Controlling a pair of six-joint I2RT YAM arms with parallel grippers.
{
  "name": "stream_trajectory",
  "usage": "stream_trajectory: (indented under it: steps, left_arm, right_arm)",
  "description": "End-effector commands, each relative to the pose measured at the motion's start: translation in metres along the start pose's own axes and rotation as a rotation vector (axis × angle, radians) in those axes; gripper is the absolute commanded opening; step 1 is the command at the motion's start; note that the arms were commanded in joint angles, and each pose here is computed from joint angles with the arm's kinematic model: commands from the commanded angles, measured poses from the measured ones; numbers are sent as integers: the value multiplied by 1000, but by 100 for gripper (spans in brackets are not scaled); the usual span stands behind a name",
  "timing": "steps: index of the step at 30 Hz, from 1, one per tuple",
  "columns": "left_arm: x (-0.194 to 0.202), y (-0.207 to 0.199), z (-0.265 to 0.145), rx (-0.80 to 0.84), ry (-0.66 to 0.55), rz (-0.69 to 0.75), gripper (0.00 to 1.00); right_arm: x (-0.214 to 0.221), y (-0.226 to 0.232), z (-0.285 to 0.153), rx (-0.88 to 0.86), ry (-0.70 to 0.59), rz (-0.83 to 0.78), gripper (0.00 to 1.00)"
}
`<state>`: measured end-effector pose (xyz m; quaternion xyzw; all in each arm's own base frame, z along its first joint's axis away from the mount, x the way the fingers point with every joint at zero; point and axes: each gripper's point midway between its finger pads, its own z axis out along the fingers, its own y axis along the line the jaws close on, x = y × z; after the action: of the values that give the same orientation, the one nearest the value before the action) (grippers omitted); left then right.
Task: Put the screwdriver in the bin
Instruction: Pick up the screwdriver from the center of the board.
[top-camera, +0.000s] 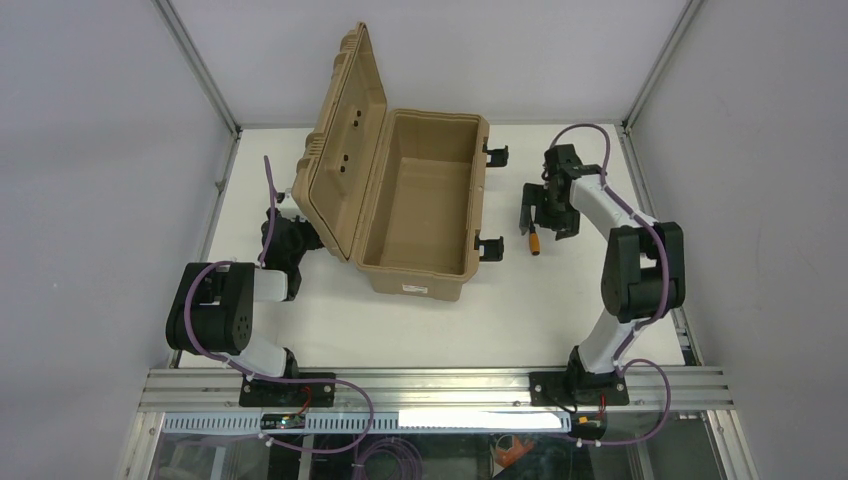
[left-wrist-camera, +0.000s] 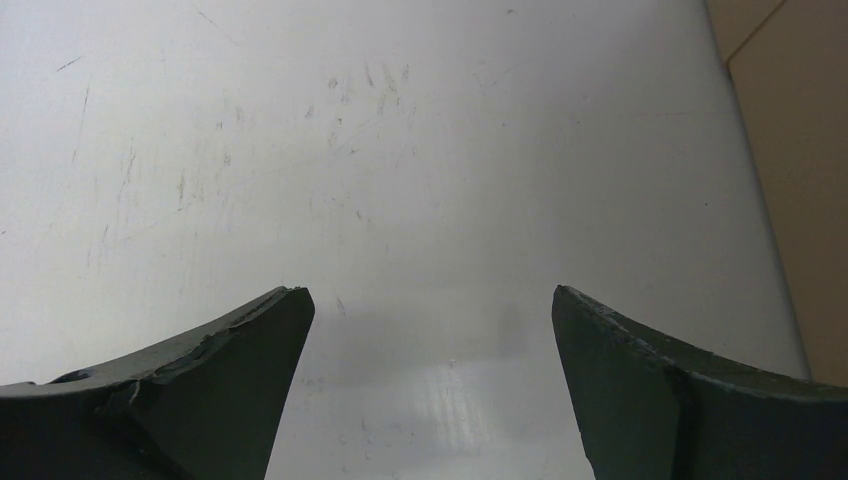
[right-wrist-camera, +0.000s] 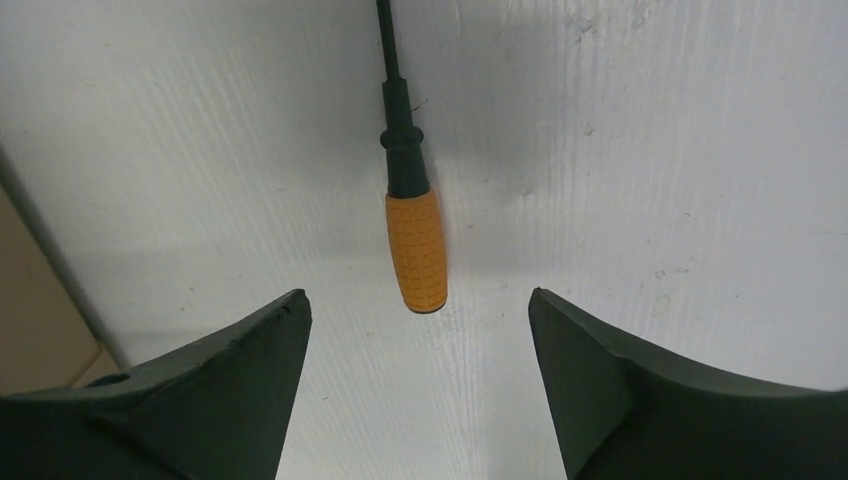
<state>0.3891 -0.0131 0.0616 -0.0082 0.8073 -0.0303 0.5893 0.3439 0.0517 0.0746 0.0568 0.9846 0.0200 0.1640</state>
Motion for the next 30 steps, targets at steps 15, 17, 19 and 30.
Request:
stream_trajectory:
  steps: [15,17,19,30]
  left_arm:
    - [-19,-3,-2,20,-63,-10,99]
    - [-19,-3,-2,21,-64,-10,99]
    - [-19,-3,-2,21,-64,-10,99]
    - [-19,-3,-2,20,-63,-10,99]
  right_arm:
    - [0,-10,50,61,40,20,62]
    - [1,-10,52,64,44,21,59]
    - [1,-10,54,66,50,21,56]
    - [7,-10,61,72,79,18,27]
